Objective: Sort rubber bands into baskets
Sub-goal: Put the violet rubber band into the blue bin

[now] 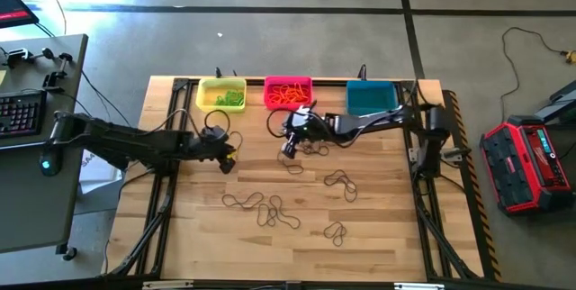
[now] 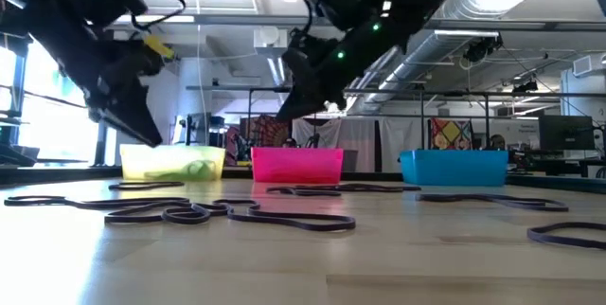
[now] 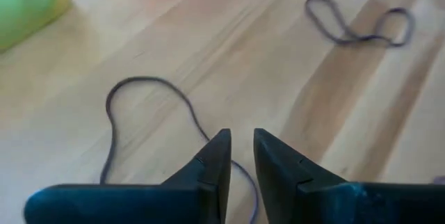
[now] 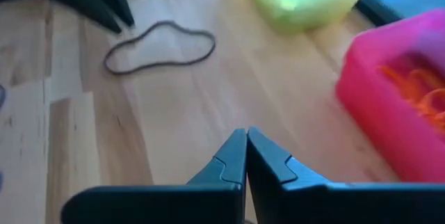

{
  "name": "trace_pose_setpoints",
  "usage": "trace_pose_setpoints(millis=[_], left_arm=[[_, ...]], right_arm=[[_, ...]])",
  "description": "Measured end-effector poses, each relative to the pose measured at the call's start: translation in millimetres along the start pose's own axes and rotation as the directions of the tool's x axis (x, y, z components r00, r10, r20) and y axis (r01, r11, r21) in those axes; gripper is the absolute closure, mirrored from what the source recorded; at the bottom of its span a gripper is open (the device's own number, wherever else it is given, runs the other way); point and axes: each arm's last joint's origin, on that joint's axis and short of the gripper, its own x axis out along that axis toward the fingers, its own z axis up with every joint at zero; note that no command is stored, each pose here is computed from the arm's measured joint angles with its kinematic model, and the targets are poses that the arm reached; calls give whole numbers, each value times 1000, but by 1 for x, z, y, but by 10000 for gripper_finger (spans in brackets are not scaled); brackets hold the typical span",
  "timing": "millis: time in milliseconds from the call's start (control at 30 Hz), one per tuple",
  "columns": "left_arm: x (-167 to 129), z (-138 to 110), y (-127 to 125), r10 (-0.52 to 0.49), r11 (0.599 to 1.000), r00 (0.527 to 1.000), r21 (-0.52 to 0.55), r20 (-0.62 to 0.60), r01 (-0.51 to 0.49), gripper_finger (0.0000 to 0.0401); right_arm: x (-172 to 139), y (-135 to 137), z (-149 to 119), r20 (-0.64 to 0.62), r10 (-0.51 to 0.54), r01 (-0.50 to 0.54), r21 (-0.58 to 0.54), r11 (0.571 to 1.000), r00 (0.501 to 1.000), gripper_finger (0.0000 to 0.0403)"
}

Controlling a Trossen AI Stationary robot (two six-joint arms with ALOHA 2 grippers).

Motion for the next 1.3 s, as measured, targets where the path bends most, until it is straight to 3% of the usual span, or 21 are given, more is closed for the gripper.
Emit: trace_pose_setpoints(millis=[600, 867, 1100, 1300], left_arm=[[57, -1, 14, 132, 978, 982, -145, -138, -152, 338], [64, 2, 18, 97, 985, 984, -127, -148, -117, 341], [68, 2, 23, 72, 991, 981, -96, -180, -90, 393], [63, 9, 21, 16, 999, 993, -41, -116, -21, 400]], right_arm=[[-9, -1, 0, 29, -12, 13, -48, 999, 1000, 403], [-9, -3, 0, 30, -15, 17, -63, 998, 999, 403], [-9, -6, 1, 29, -21, 23, -68, 997, 999, 403], [-9, -5, 0, 26, -1, 3, -76, 997, 1000, 402]])
